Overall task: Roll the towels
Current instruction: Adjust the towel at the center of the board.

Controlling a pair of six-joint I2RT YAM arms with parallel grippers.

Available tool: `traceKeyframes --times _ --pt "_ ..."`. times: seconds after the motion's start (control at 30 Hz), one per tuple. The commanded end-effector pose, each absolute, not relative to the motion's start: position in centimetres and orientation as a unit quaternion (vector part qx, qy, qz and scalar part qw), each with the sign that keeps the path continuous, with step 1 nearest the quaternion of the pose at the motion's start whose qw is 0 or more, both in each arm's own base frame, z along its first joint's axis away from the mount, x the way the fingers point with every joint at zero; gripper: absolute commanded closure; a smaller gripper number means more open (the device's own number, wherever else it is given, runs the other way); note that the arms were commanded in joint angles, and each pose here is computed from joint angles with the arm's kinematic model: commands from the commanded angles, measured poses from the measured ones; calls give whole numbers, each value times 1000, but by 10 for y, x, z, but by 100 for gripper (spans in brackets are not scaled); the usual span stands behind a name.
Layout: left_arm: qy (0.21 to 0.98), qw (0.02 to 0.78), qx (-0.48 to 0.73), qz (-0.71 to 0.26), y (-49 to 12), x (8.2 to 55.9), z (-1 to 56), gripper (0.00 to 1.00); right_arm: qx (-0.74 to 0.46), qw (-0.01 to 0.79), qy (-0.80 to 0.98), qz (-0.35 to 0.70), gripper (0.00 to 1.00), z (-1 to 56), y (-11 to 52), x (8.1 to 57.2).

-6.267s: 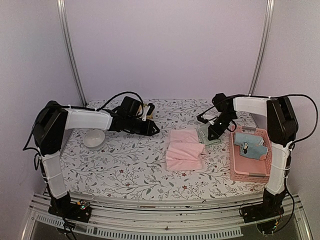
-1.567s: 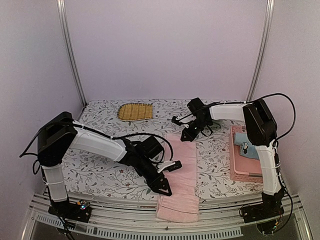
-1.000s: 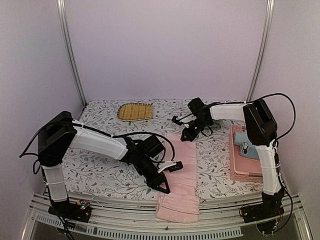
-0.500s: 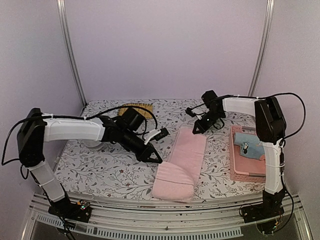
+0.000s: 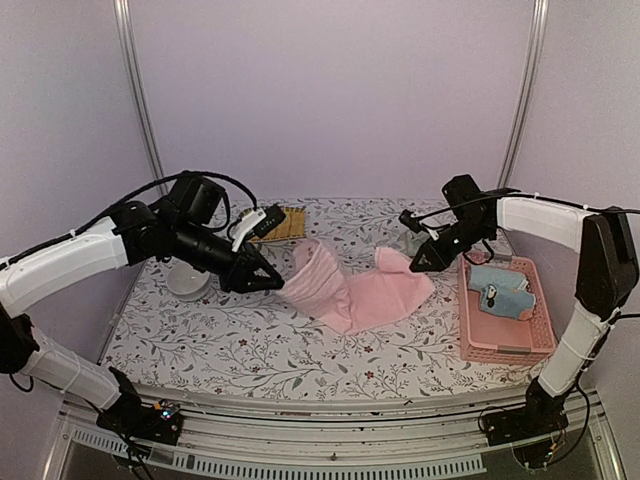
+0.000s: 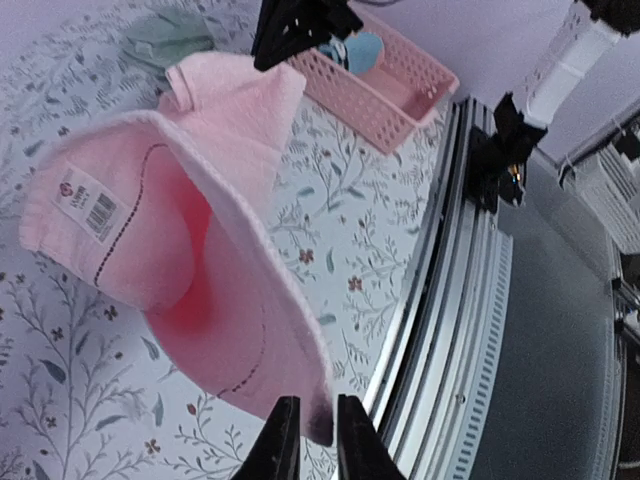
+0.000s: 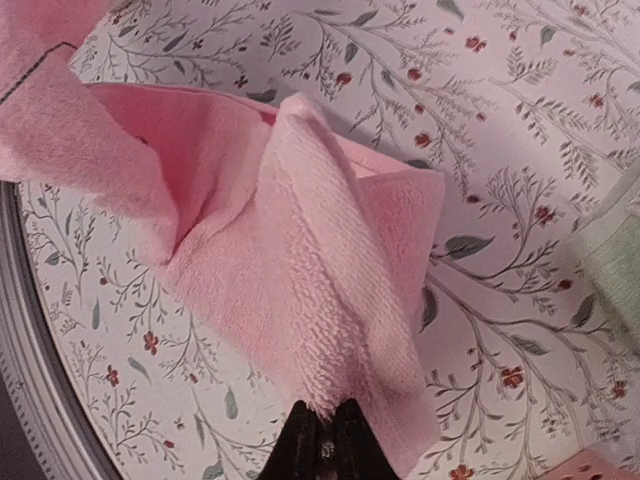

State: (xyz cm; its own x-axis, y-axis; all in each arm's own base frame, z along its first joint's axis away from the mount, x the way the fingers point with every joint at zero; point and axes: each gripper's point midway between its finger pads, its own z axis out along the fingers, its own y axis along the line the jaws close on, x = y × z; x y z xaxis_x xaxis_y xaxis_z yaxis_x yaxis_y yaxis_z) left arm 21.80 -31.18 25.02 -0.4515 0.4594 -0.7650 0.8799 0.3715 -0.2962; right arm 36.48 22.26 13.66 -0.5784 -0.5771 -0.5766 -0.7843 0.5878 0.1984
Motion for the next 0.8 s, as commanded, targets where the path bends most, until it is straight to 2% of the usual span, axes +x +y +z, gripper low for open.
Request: traceKeyframes --times 0.0,0.07,0.13,0.27,0.33,0.43,0.57,0.77 --pt "830 103 408 -366 -292 155 180 64 -449 175 828 287 77 127 224 305" --pt "851 99 400 -326 -280 157 168 54 -472 173 809 305 69 142 226 291" --pt "868 135 392 -274 -270 177 172 52 -478 194 803 300 66 159 227 297" --pt "875 271 336 -222 -268 249 229 46 -464 233 805 288 63 193 237 331" --pt "873 347 273 -206 -267 293 268 38 -454 248 806 287 63 207 244 350" --pt "871 428 152 -188 -258 351 328 36 -436 270 812 280 62 213 251 374" --pt "861 457 7 -223 -246 394 383 33 -420 264 824 273 62 199 250 384" --pt "799 515 -45 -309 -245 404 480 30 -424 250 831 260 61 178 243 374"
